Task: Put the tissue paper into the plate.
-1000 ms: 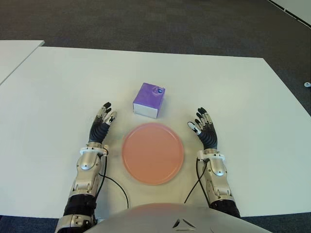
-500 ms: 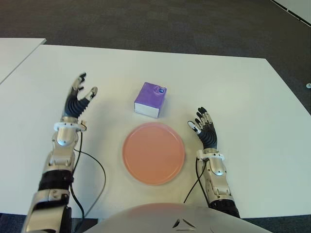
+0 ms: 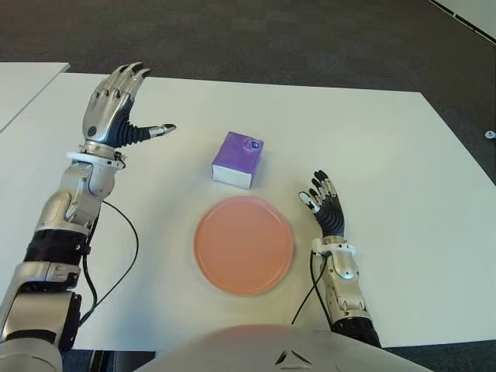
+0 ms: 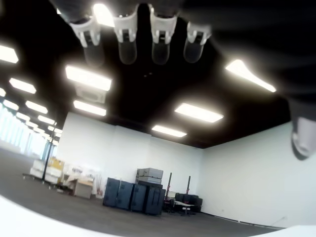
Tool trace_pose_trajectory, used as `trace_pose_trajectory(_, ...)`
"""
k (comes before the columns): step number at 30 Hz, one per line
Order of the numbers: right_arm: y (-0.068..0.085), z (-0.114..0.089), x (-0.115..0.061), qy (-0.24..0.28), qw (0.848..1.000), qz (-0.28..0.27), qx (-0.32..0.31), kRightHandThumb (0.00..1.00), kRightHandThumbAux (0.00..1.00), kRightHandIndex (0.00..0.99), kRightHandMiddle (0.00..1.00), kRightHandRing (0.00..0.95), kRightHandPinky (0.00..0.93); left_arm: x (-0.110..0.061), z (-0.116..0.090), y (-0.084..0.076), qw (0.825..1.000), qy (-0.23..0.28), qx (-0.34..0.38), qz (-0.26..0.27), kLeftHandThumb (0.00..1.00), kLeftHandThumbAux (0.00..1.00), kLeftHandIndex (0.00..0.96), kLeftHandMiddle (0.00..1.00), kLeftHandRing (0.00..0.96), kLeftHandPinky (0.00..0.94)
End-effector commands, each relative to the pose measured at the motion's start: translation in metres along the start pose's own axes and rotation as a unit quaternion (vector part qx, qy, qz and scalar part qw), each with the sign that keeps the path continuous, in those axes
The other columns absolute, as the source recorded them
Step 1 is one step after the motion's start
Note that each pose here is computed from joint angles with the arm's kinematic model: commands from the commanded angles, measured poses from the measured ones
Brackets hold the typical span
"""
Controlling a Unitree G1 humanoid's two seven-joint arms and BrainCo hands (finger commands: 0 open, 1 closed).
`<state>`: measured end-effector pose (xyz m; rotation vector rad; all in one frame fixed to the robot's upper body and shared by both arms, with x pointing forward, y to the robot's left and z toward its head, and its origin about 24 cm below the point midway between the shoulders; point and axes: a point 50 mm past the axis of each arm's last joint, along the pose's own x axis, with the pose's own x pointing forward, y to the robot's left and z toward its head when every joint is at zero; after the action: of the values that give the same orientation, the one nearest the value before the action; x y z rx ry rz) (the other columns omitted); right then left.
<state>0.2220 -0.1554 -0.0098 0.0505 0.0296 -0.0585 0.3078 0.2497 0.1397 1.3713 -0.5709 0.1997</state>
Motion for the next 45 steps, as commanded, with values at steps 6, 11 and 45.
trace_pose_trajectory(6, 0.001, -0.048, -0.026, 0.147, 0.989, -0.004, 0.004, 0.024, 0.614, 0.0, 0.0, 0.0, 0.0, 0.01, 0.025, -0.026, 0.981, -0.129, 0.119, -0.087, 0.021, 0.38, 0.0, 0.0, 0.0, 0.0)
trace_pose_trajectory(11, 0.002, -0.047, -0.025, 0.145, 0.989, -0.002, 0.003, 0.018, 0.608, 0.0, 0.0, 0.0, 0.0, 0.012, 0.036, -0.035, 0.965, -0.191, 0.143, -0.107, 0.011, 0.371, 0.0, 0.0, 0.0, 0.0)
trace_pose_trajectory(45, 0.006, -0.045, -0.022, 0.138, 0.99, 0.016, 0.003, 0.0, 0.631, 0.0, 0.0, 0.0, 0.0, 0.0, 0.064, -0.076, 0.883, -0.385, 0.168, -0.21, 0.0, 0.301, 0.0, 0.0, 0.0, 0.0)
